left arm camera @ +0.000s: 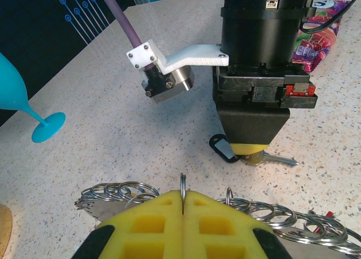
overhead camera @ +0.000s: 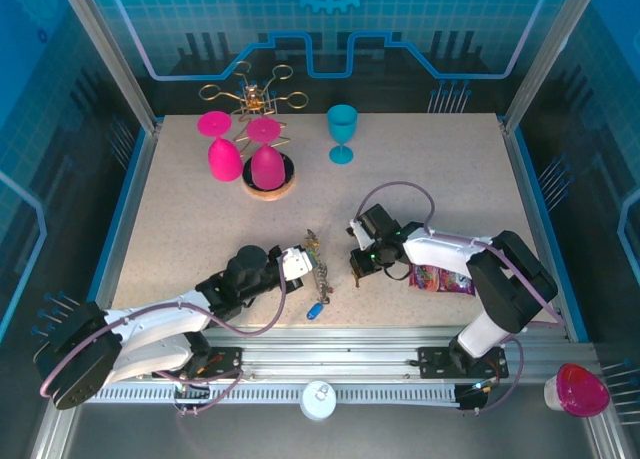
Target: Put the keys on the keyring
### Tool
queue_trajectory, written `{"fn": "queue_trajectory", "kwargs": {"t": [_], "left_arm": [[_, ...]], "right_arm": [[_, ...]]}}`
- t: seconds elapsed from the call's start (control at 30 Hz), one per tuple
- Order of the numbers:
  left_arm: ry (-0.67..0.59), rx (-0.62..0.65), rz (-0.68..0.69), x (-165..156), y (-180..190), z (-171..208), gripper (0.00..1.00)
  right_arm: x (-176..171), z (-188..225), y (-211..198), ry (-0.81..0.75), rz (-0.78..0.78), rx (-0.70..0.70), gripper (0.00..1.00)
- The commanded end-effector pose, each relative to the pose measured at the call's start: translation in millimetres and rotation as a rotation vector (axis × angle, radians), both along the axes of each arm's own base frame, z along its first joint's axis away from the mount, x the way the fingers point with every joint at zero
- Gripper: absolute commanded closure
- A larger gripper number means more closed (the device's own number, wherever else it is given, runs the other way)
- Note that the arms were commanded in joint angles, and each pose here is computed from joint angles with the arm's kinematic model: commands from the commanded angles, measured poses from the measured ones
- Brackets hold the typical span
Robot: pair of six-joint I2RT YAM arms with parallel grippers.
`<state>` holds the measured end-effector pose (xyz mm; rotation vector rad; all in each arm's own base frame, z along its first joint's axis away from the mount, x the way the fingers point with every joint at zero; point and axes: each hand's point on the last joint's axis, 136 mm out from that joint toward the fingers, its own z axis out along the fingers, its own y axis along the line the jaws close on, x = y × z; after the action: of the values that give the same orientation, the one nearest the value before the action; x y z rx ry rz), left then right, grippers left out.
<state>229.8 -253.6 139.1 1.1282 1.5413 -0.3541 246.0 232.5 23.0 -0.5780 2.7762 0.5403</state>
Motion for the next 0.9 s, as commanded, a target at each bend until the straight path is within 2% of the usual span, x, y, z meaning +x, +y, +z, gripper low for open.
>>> {"fn": "queue_trajectory", "kwargs": {"t": [0.0,0.1,0.17,0.33,0.6,0.87], "left_arm": [[-0.034,-0.018,-0.006,0.7,-2.9,12.3,1.00],[-0.032,-0.016,-0.004,0.4,-2.2,11.4,1.00],[-0.031,-0.015,-0.003,0.7,-2.3,10.4,1.00],[-0.030,-0.019,-0.002,0.8,-2.4,10.1,1.00],[-0.033,-0.016,0.005,1.0,-1.0,11.6,1.00],[-0.050,-0.019,0.010,2.1,-0.2,16.0,1.00]], "right_arm": [[-4.1,-3.8,7.7,0.025,0.016,-0.002,0.96],[-2.3,-5.6,9.4,0.027,0.017,-0.005,0.89],[-2.1,-7.3,9.8,0.031,0.019,-0.008,0.87],[-1.8,-7.3,8.8,0.027,0.017,-0.011,1.00],[-1.4,11.5,6.8,-0.027,0.017,0.025,1.00],[-11.9,51.3,7.4,-0.136,0.083,0.151,1.00]]}}
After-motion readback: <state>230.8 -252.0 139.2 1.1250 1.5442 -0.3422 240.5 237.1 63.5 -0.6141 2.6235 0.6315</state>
